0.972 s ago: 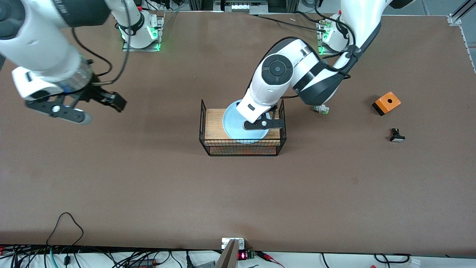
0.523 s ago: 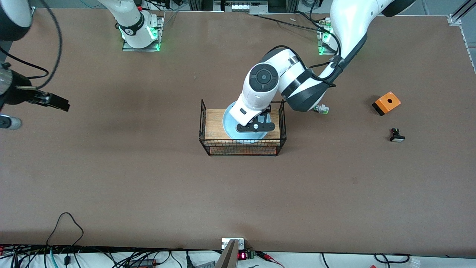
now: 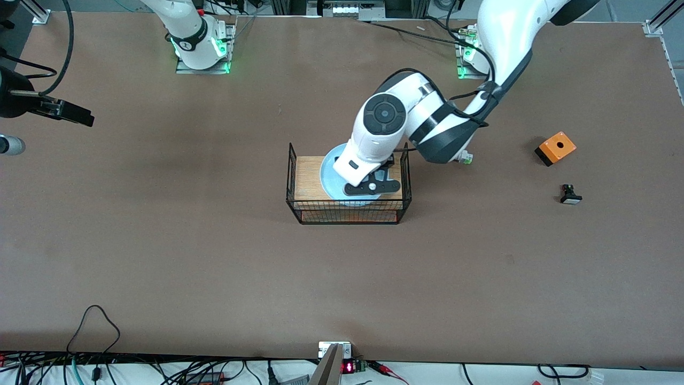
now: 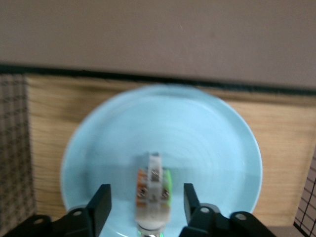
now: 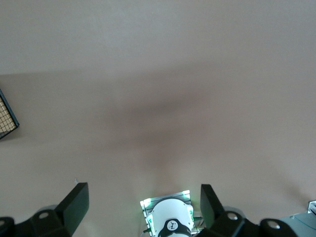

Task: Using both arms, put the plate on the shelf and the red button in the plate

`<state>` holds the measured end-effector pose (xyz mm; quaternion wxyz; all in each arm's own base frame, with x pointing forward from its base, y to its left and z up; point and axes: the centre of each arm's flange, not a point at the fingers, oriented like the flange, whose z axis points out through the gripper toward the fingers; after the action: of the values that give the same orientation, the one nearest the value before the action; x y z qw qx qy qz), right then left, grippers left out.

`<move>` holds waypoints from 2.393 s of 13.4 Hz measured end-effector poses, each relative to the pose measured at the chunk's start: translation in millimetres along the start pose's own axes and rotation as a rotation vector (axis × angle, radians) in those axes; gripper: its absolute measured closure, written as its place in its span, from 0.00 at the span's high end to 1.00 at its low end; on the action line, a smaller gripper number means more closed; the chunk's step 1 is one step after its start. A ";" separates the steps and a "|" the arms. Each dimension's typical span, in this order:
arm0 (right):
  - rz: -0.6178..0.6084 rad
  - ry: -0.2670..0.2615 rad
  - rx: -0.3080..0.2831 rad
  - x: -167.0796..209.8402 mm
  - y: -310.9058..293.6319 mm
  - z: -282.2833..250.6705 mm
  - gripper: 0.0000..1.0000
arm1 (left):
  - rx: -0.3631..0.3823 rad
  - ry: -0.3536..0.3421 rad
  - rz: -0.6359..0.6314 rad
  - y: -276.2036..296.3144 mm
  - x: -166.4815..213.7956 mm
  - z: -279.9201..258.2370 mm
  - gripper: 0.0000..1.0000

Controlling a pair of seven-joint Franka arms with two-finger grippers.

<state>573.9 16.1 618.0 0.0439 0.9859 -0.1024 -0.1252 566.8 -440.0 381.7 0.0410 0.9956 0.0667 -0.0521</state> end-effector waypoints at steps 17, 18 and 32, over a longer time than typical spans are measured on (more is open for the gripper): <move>0.035 0.137 0.064 -25.4 25.1 58.8 1.00 | 0.096 0.157 -0.035 -397.1 138.6 -214.6 1.00; 0.041 0.132 0.072 -25.0 28.2 60.8 1.00 | 0.096 0.162 -0.039 -410.8 140.2 -218.6 1.00; -0.169 0.142 0.069 -16.8 50.6 54.8 1.00 | 0.149 0.120 0.148 -380.4 91.4 -231.9 1.00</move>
<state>534.3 -33.0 574.8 0.0061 0.9983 -0.0198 -0.0545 627.5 -31.9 573.2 -0.0333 0.9994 -0.0088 0.0058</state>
